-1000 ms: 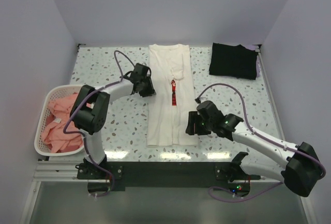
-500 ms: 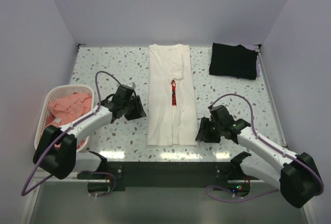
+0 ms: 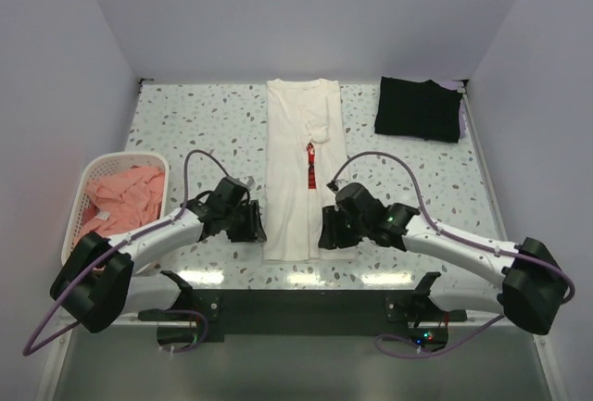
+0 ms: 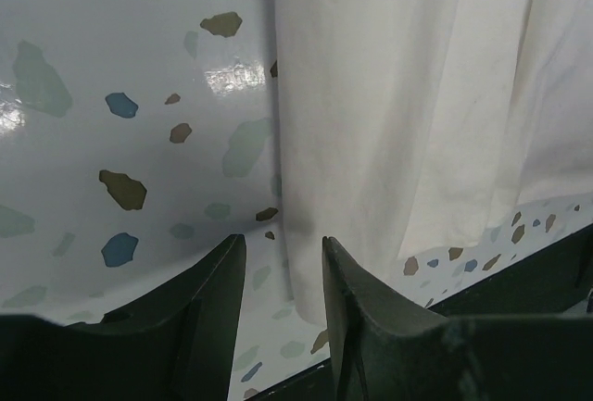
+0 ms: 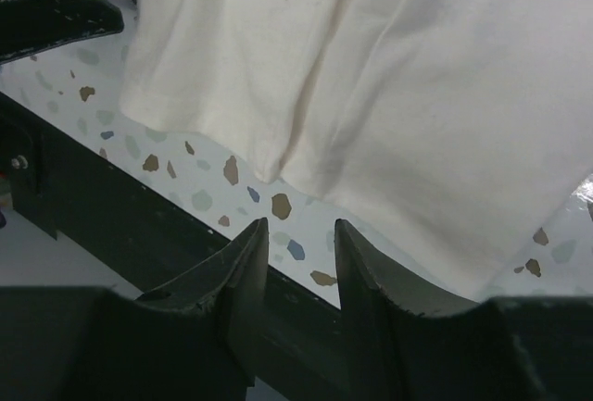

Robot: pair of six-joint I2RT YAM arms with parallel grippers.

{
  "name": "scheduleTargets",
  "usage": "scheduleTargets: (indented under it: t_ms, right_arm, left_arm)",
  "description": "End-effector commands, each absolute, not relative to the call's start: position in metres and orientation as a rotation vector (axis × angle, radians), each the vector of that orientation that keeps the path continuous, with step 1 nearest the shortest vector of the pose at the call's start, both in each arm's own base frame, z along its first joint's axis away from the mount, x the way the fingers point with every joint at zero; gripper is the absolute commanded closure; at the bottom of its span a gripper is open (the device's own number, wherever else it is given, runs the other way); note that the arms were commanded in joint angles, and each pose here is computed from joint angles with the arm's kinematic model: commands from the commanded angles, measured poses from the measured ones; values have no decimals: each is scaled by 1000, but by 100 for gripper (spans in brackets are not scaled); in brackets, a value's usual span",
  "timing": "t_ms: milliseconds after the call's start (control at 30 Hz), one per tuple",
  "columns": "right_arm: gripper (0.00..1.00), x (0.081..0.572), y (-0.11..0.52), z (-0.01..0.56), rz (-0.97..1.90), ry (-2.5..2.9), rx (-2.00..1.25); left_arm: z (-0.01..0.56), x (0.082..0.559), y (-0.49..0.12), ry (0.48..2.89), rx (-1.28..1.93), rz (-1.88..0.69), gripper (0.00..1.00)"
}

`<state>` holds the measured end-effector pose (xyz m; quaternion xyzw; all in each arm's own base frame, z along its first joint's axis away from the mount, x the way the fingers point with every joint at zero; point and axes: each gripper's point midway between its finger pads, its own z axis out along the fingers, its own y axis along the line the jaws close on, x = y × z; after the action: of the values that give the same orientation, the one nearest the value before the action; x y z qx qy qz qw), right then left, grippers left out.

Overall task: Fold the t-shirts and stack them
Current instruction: Fold the tshirt

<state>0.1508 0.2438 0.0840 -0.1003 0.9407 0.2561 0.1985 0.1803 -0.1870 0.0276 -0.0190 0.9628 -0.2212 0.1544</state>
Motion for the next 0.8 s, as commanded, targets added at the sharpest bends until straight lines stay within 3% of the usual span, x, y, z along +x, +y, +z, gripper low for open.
scheduleTargets:
  t_ms: [0,267,767]
  right_arm:
    - [62,161,268,83,700,2585,-290]
    - [62,154,306,64,670,2594,-411]
    - [63,155,314,41,603,2625,-416]
  left_arm:
    - [33,181,-200,2718,-9,-710,57]
    - [28,175,-207,2726,31,-741,57]
    - [13,168,-203,2778,33,-691,62]
